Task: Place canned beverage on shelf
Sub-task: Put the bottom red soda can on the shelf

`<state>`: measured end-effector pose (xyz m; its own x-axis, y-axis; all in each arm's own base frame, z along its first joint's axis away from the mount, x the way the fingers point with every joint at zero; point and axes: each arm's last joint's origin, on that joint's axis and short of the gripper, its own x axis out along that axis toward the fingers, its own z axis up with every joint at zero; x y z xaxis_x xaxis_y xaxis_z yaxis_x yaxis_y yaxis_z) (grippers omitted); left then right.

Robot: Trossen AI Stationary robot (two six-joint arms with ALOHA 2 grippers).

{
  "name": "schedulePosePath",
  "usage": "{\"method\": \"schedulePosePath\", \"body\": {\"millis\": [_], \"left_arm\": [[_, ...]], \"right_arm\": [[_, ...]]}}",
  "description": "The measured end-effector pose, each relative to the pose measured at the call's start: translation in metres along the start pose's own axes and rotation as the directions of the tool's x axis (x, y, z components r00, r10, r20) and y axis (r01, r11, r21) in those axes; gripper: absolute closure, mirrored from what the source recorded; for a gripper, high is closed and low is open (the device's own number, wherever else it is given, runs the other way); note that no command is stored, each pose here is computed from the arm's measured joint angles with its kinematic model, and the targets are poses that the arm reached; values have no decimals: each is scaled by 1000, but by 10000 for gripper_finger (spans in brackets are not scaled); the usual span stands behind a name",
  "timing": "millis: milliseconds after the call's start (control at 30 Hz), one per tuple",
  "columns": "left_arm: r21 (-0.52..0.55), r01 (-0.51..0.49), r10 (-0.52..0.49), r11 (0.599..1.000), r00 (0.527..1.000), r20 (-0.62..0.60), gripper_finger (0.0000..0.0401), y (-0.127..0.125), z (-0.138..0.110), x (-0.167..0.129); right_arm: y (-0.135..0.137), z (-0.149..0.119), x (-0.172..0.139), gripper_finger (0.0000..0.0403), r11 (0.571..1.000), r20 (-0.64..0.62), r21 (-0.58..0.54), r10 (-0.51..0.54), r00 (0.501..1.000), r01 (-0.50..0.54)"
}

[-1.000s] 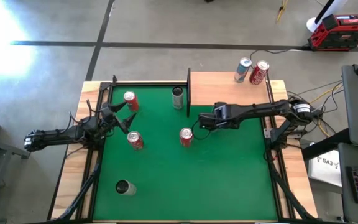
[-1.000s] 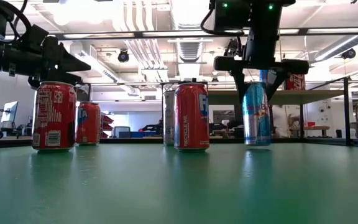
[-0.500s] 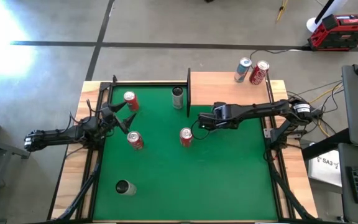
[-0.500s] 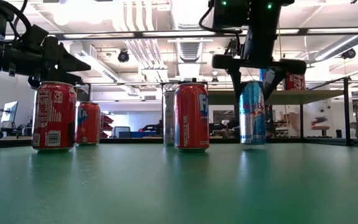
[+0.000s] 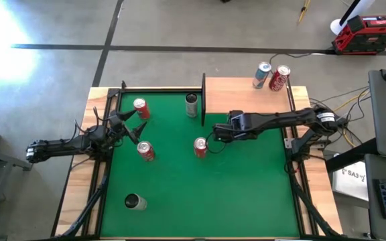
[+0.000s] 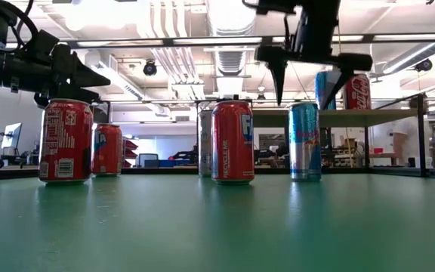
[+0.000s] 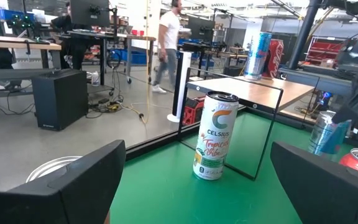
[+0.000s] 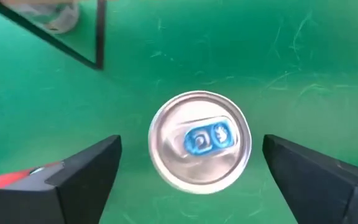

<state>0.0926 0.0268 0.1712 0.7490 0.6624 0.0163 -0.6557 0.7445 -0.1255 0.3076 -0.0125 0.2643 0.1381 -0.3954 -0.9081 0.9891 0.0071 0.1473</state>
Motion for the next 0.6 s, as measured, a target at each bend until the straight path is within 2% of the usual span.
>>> {"method": "schedulePosePath", "body": {"millis": [200,400,600], "left_arm": [[0,0,0,1000,1000,0,15,0,0,0],[0,0,0,1000,1000,0,15,0,0,0],[0,0,0,1000,1000,-1,15,0,0,0]], "right_arm": [[6,-11,-31,18,997,43,-58,61,997,-58],[17,-38,-58,18,971,136,-165,196,971,-173],[39,-70,-49,18,939,243,-270,281,928,-214]]}}
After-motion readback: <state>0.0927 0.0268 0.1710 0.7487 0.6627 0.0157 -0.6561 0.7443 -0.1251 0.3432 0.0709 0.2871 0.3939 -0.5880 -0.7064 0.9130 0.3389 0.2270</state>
